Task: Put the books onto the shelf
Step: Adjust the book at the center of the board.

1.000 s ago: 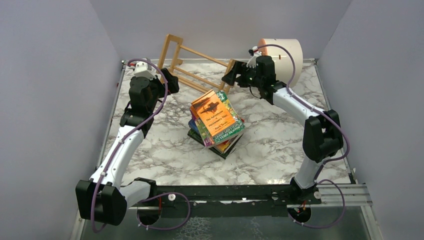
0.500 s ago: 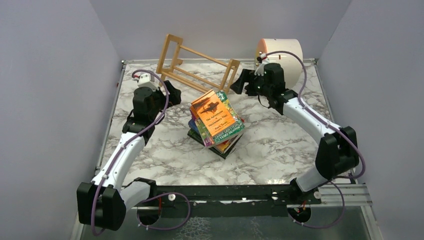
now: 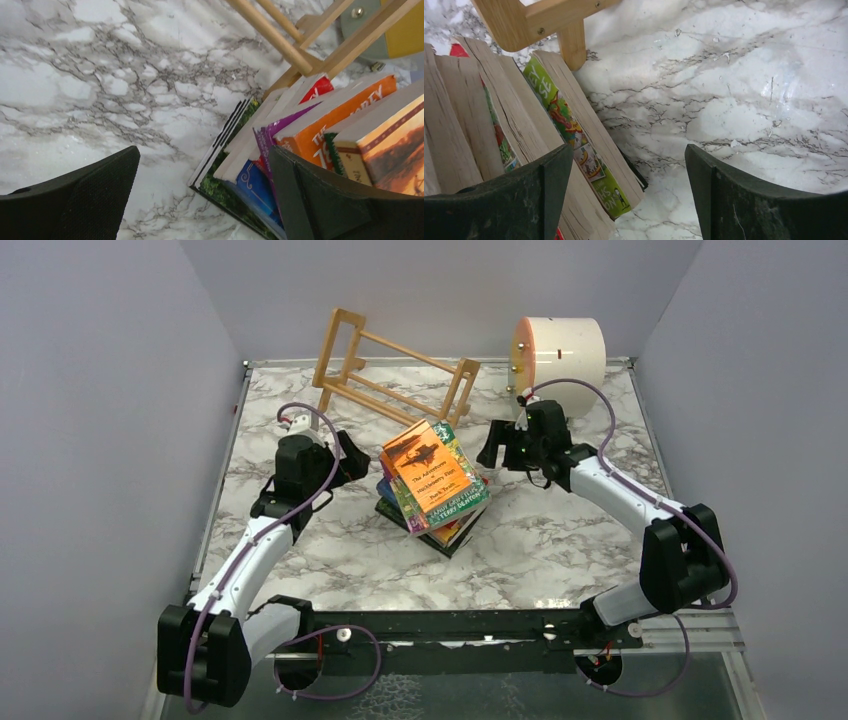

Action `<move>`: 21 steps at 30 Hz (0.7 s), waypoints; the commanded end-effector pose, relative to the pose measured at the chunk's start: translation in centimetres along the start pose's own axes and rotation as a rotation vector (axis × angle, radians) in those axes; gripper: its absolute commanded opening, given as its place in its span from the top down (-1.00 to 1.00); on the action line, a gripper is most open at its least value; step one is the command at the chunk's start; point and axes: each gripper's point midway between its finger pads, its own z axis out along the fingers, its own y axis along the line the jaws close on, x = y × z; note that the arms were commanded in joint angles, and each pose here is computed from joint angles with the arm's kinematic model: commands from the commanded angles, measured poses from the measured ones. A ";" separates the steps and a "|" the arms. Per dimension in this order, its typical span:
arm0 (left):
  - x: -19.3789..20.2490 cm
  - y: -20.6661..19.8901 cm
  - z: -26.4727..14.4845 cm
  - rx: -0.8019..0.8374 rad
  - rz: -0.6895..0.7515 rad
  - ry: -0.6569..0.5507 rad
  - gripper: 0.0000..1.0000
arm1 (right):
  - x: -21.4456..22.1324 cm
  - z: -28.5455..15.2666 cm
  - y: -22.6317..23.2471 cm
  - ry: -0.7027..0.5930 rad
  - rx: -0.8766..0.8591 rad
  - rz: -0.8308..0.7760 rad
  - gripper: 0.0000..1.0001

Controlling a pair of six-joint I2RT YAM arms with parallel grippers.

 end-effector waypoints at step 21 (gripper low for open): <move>10.5 1.2 -0.7 -0.027 -0.026 0.295 -0.98 | 4.0 1.3 -2.0 0.082 0.039 -0.008 -0.64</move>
